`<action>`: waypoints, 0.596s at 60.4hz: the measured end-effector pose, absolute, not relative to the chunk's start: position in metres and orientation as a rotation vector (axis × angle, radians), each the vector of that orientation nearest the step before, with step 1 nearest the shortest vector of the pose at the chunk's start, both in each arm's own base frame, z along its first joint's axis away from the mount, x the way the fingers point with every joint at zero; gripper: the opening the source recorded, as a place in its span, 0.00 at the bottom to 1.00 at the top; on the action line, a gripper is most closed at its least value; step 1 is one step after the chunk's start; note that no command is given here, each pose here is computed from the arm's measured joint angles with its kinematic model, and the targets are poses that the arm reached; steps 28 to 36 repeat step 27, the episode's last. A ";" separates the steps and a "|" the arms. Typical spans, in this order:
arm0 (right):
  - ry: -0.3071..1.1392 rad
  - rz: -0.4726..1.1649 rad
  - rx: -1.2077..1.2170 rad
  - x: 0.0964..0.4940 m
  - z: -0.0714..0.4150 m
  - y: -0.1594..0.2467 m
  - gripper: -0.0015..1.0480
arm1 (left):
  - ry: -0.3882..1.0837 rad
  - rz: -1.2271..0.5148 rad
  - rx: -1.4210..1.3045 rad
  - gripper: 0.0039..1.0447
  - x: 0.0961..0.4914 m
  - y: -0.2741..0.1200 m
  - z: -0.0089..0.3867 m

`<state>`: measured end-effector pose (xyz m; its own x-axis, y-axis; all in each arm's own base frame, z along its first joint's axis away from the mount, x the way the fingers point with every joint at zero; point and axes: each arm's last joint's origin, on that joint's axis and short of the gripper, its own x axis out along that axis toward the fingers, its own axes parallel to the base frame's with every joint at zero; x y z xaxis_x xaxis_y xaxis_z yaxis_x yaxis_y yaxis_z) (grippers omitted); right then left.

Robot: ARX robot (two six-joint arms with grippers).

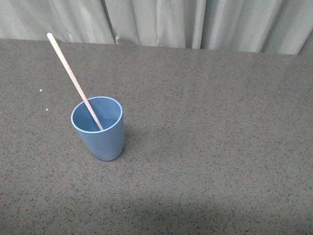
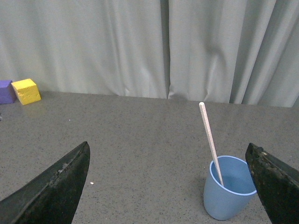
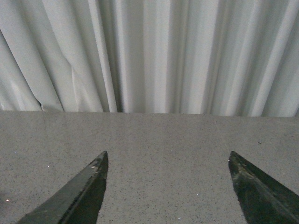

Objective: Transfer chopsticks to blue cup

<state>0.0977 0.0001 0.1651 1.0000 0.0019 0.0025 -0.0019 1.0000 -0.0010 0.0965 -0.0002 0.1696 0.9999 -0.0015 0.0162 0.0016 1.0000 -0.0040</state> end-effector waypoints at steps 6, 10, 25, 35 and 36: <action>-0.002 0.002 -0.001 0.098 0.165 0.000 0.87 | -0.016 -0.002 -0.004 0.94 0.097 0.000 0.170; -0.002 0.002 0.000 0.098 0.165 0.000 0.92 | -0.016 -0.002 -0.004 0.94 0.097 0.000 0.170; -0.002 0.002 0.000 0.098 0.165 0.000 0.91 | -0.016 -0.002 -0.004 0.94 0.097 0.000 0.170; -0.002 0.002 0.000 0.098 0.165 0.000 0.91 | -0.016 -0.002 -0.004 0.94 0.097 0.000 0.170; -0.002 0.002 0.000 0.098 0.165 0.000 0.91 | -0.016 -0.002 -0.004 0.94 0.097 0.000 0.170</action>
